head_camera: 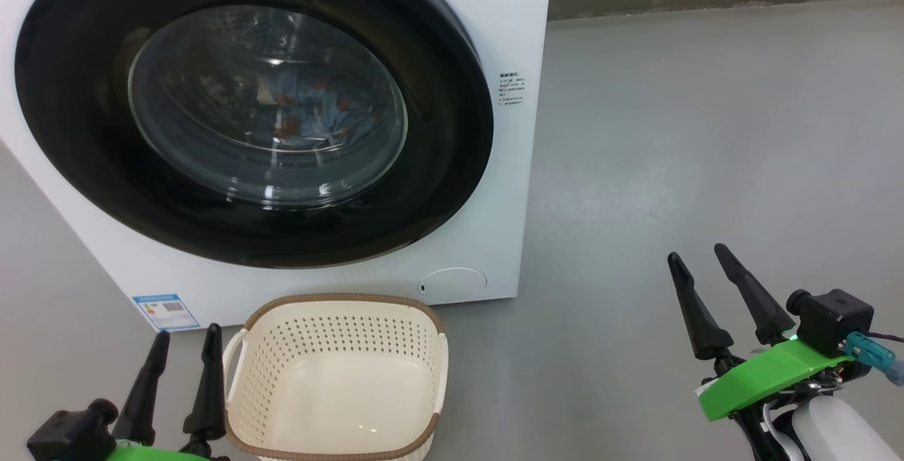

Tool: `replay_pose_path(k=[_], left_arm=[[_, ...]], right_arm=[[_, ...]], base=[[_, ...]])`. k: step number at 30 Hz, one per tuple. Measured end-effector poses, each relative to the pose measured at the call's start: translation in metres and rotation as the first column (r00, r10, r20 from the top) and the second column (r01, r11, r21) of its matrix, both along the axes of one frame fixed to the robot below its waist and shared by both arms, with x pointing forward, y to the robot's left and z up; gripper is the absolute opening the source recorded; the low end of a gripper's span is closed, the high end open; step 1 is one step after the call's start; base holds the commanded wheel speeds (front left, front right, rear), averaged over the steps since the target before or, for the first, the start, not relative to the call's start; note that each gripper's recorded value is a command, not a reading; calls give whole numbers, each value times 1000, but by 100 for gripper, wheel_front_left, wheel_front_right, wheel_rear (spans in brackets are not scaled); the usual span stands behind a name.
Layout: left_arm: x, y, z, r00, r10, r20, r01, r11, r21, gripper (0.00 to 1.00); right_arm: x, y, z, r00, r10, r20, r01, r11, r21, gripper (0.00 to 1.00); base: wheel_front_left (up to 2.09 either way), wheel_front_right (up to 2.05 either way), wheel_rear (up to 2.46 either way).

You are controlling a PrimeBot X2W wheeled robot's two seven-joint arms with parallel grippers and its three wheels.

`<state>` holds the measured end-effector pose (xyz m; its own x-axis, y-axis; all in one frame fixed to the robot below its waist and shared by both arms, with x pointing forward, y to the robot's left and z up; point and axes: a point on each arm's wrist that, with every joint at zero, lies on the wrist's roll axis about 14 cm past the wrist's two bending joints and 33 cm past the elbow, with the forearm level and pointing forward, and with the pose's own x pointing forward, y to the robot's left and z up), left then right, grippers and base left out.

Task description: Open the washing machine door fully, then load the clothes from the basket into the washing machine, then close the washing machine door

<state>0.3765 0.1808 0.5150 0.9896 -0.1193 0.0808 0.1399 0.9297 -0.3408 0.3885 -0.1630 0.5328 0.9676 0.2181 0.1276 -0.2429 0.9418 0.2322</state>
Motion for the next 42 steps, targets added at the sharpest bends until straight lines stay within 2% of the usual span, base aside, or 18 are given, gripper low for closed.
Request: replay_pose_path(k=[22,23,30,42], left_arm=[[1,-1,1,1000,-5,2,5,1000,0,100],[1,-2,-2,1000,-4,-7,4,1000,-3,0],[-16,-16,-42,991,-10,-132,3,999,-52,0],[-15,-9,-46,985,11,-172,-36,989,-143,0]], right_arm=[[-1,-4,-6,1000,-12,-17,11,1000,-17,100],[-2,-3,-10,1000,-10,-27,10,1000,-17,0],[-24,5,-59,985,-15,-175,18,1000,17,0],[-21,1,-58,977,-32,-212,63,988,138,0]], base=[[0,0,0],[0,0,0],[0,0,0],[0,0,0]])
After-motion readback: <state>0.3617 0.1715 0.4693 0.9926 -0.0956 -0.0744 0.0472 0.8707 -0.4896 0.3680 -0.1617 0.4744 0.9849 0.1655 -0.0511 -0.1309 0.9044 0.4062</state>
